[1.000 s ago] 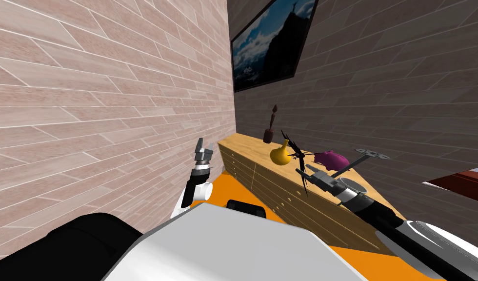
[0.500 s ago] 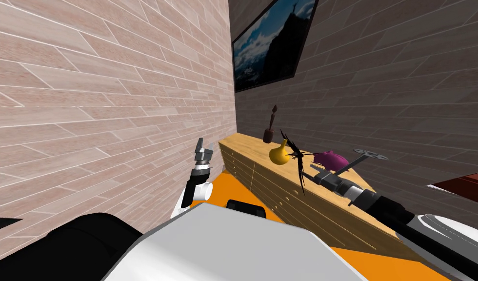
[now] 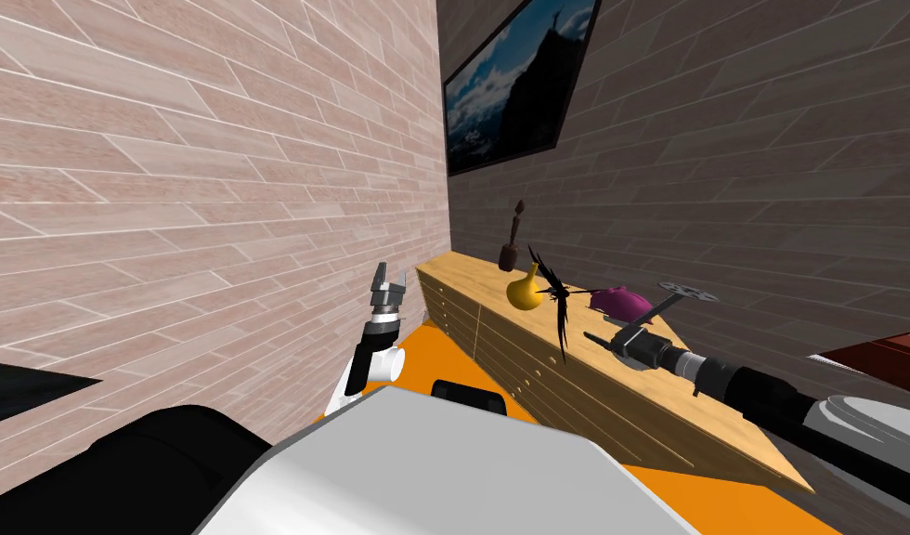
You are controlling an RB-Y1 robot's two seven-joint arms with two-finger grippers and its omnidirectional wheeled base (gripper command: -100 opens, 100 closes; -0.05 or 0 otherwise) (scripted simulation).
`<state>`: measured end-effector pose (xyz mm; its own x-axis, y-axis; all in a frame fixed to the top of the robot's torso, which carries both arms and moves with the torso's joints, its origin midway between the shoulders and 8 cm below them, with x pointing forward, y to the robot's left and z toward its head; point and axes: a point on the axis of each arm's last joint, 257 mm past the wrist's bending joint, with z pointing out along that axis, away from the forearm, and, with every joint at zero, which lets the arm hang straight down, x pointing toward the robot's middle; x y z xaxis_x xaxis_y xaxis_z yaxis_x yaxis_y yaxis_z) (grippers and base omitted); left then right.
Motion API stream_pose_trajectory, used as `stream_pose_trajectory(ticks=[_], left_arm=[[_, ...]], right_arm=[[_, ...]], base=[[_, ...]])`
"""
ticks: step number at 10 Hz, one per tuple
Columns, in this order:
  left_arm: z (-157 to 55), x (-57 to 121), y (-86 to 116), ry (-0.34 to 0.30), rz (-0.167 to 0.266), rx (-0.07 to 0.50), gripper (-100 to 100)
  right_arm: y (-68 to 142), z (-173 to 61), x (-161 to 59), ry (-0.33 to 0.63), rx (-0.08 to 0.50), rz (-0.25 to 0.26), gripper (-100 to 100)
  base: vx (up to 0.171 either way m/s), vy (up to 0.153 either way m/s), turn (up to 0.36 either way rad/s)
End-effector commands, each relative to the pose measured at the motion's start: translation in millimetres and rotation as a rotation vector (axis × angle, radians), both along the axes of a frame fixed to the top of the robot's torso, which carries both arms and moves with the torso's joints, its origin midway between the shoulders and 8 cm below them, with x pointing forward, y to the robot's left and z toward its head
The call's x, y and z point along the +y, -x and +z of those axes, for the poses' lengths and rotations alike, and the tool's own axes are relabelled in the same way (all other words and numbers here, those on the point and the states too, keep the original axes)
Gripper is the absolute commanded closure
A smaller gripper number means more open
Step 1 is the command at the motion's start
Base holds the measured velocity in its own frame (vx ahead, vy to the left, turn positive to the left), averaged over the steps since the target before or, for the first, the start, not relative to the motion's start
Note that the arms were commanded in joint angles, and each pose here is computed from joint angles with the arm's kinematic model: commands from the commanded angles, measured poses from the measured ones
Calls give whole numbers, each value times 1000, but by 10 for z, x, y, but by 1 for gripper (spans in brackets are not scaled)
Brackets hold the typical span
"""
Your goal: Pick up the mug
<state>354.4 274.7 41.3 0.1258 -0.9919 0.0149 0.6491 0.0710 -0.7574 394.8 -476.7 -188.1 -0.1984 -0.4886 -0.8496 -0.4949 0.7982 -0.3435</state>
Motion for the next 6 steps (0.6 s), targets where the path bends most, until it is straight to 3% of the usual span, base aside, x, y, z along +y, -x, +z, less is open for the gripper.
stream_pose_trajectory(ticks=[1, 4, 6], left_arm=[[0, 0, 0, 0, 0, 0, 0], [0, 0, 0, 0, 0, 0, 0], [0, 0, 0, 0, 0, 0, 0]], right_arm=[[18, -43, -126, 63, 24, 3, -100], [93, -189, -425, 183, 85, 3, -100], [271, -425, -654, 260, 163, 2, -100]], base=[[-23, -58, 18], [-54, -90, 37], [-61, -129, 37]])
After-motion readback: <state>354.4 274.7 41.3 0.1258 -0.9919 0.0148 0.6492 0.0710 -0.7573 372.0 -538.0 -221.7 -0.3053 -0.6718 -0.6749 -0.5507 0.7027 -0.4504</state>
